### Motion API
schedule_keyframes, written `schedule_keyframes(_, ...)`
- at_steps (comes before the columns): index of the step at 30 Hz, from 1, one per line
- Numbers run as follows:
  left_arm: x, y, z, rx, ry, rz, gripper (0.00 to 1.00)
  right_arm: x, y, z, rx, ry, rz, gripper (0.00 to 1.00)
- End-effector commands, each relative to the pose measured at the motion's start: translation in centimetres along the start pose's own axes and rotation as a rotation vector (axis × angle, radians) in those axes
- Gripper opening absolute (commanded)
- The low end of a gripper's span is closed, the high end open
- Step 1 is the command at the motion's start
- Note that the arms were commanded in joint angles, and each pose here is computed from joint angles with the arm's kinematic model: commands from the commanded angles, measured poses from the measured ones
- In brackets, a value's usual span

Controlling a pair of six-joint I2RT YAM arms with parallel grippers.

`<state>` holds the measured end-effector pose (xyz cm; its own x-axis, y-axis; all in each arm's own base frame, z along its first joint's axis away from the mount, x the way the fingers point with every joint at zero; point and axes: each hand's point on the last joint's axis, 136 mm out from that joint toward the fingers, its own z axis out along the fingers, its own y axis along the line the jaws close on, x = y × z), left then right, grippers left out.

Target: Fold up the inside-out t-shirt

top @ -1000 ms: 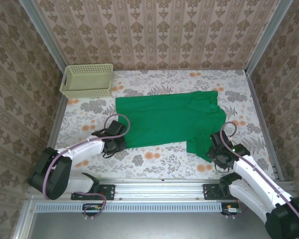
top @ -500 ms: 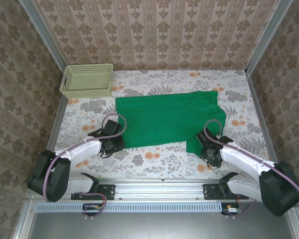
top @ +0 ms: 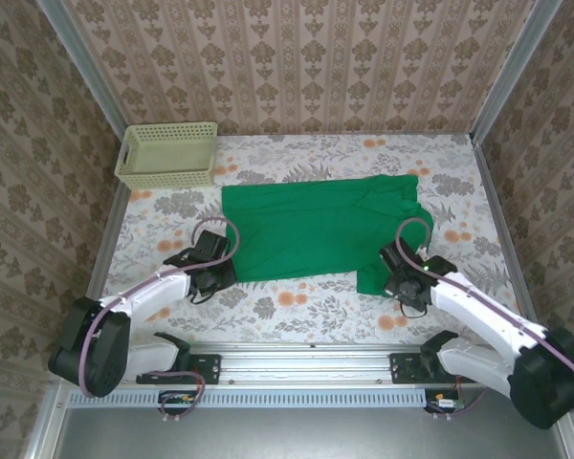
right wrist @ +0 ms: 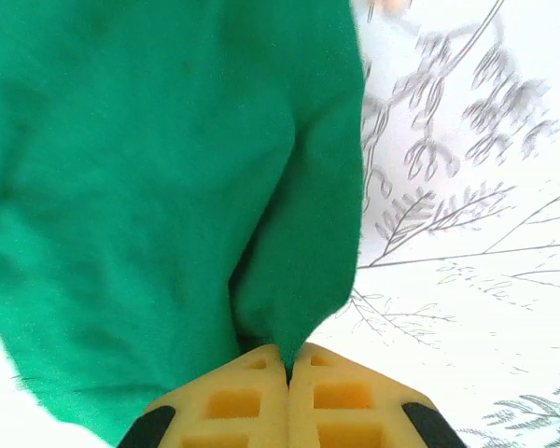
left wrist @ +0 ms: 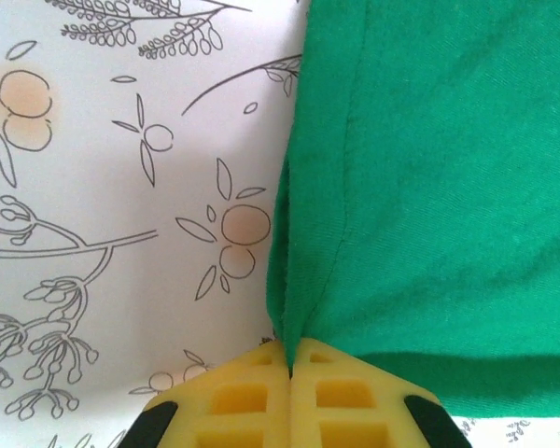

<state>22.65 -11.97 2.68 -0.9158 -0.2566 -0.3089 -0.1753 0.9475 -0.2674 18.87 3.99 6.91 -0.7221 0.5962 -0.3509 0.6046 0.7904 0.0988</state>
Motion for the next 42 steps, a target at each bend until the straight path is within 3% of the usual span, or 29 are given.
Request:
schedule_keyframes(1,0.4,0.4,-1.3,-0.018,-0.012,0.002,0.00,-2.6,-3.4,-3.3,0.110,-0.106,-0.018,0.00)
schedule_keyframes(8,2.0,0.8,-3.3,-0.079,-0.002,0.032,0.00,-5.5,-6.5,-7.4,0.104,-0.210,0.070,0.00)
schedule_keyframes(13,3.8,1.0,-3.3,-0.060,0.020,0.000,0.00,-6.0,-6.2,-7.2,0.066,-0.205,0.096,0.00)
schedule_keyframes(17,3.6,-0.8,-3.3,0.019,0.031,-0.015,0.00,-6.7,-4.1,-6.0,0.033,-0.180,0.052,0.00)
schedule_keyframes(25,-1.0,-3.9,-3.6,0.039,0.020,-0.047,0.00,-10.9,1.1,-4.1,0.020,-0.167,-0.057,0.01)
schedule_keyframes(30,-4.9,-3.2,-3.5,-0.071,-0.026,-0.044,0.00,-14.9,1.9,-2.7,0.094,-0.235,-0.059,0.02)
schedule_keyframes(42,-11.0,-3.1,-0.6,-0.097,-0.018,-0.101,0.00,-20.9,6.8,0.7,0.135,-0.246,-0.089,0.03)
